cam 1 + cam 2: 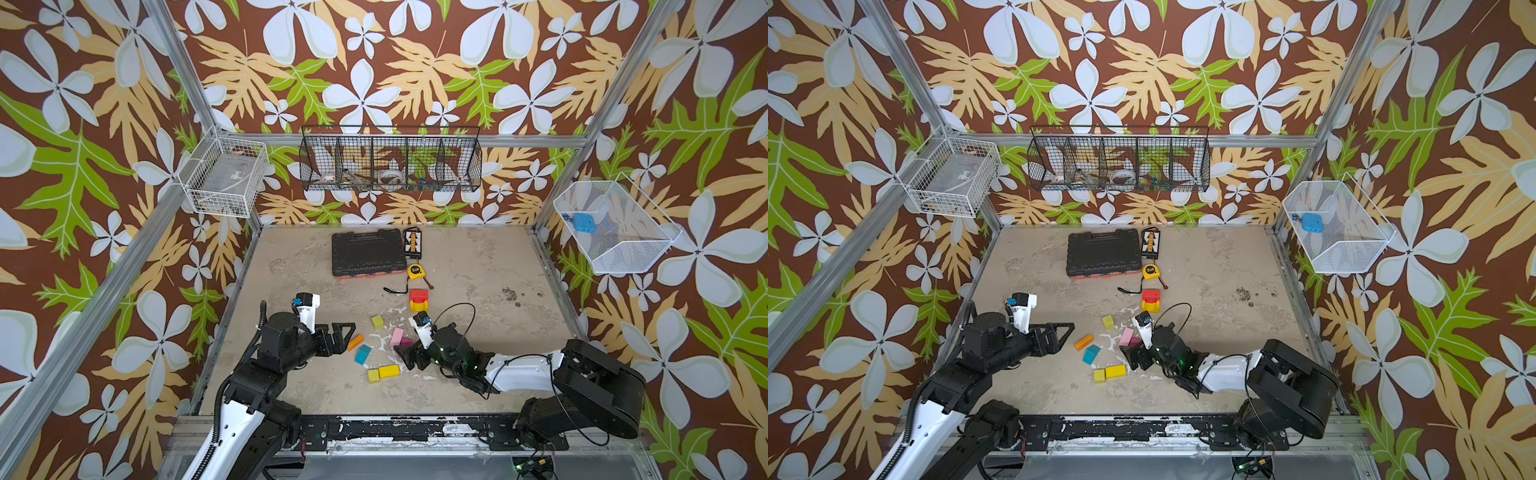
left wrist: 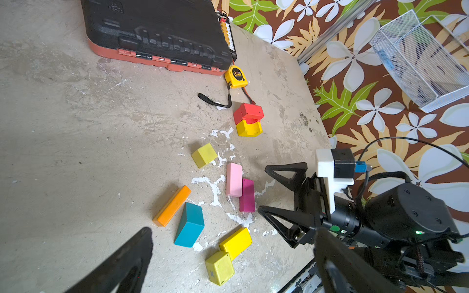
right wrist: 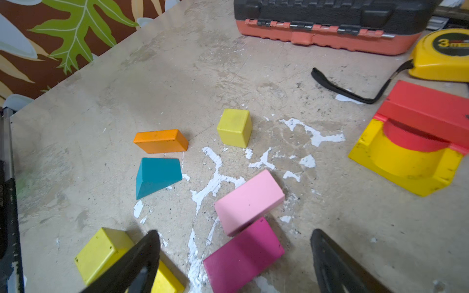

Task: Build the wood block tower
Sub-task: 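Lower the open right gripper around the magenta block and close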

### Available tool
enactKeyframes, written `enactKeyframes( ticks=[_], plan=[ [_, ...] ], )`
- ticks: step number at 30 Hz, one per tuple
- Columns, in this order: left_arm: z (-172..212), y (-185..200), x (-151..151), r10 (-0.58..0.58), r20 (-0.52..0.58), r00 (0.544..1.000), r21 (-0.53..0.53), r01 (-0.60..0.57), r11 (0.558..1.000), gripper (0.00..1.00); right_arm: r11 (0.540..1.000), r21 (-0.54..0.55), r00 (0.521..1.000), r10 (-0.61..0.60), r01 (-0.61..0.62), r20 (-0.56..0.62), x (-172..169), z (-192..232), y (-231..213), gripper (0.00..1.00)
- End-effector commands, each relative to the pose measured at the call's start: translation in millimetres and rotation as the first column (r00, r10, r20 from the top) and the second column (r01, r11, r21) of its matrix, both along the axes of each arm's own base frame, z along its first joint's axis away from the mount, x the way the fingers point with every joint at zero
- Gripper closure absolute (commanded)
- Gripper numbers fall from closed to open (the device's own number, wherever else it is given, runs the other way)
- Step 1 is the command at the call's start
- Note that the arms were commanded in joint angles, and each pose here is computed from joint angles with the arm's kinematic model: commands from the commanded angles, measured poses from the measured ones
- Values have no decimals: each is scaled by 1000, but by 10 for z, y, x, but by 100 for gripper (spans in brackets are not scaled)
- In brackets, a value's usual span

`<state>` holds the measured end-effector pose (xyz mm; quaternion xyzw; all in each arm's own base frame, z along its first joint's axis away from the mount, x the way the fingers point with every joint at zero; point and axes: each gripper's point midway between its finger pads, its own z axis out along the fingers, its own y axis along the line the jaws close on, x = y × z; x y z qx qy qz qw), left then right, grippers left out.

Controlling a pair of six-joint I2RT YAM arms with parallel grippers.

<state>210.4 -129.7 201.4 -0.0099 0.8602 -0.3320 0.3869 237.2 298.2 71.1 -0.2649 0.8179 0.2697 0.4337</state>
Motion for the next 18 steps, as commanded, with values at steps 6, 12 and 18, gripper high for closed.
enactKeyframes(
  ticks=[6, 12, 18],
  plan=[
    [45, 1, 34, 9, 21, 1000, -6, -9, 1000, 0, 996, -78, 999, 49, -47, 23, 34, -126, 79, 9],
    [42, -1, 35, 8, 20, 1000, -5, -8, 1000, 0, 987, -141, 996, 83, -81, 9, 8, -292, 76, 9],
    [47, 1, 35, 9, 21, 1000, -6, -9, 1000, 0, 979, -154, 991, 128, -130, -21, -46, -407, 132, 12]
  ],
)
